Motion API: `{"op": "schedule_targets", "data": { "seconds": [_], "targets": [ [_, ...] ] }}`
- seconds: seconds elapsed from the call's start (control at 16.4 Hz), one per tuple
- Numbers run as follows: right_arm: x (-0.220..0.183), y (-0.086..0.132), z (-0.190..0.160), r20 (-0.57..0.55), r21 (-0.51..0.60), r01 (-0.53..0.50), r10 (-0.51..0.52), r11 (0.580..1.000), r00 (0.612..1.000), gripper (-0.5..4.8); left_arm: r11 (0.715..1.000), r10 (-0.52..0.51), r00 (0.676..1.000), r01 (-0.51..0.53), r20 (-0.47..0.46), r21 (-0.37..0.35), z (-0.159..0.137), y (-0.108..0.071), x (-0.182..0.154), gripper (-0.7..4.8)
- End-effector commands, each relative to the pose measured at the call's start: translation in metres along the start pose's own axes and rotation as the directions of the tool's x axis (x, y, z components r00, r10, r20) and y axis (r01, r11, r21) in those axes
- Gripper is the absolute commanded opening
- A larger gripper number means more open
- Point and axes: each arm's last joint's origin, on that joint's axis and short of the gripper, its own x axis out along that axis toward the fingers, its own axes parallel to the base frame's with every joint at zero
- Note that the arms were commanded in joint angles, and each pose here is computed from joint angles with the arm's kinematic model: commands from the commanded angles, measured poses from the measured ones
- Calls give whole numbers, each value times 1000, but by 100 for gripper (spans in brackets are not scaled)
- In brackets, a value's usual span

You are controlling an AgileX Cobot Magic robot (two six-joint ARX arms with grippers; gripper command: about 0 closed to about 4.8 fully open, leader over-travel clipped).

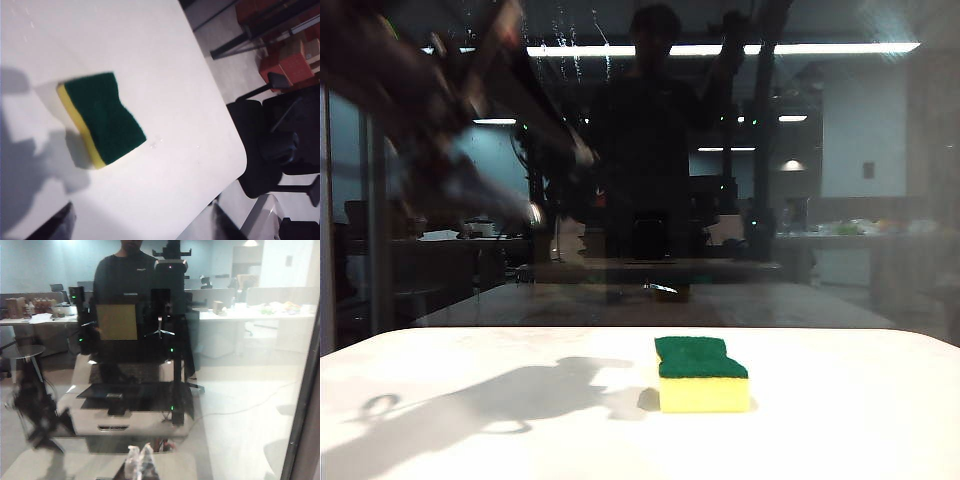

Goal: Reach upward to find where there is water on the glass, pick up the sponge from the table, dry the water, and finally place the sponge back on the table.

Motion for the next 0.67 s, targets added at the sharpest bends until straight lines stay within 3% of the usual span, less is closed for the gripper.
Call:
{"op": "schedule_targets", "data": {
  "seconds": [0.06, 0.31, 0.67],
  "targets": [
    [-4, 0, 4, 27, -2, 1, 0, 1000, 1000, -9, 999, -1, 999, -2, -52, -47, -3, 20, 24, 350],
    [-3, 0, 4, 26, -2, 1, -1, 1000, 1000, -9, 991, -58, 995, 48, -85, -124, -8, 38, 57, 350],
    [-3, 0, 3, 24, -2, 1, -1, 1000, 1000, -9, 995, -76, 997, 74, -32, -73, -5, 38, 67, 350]
  ]
}}
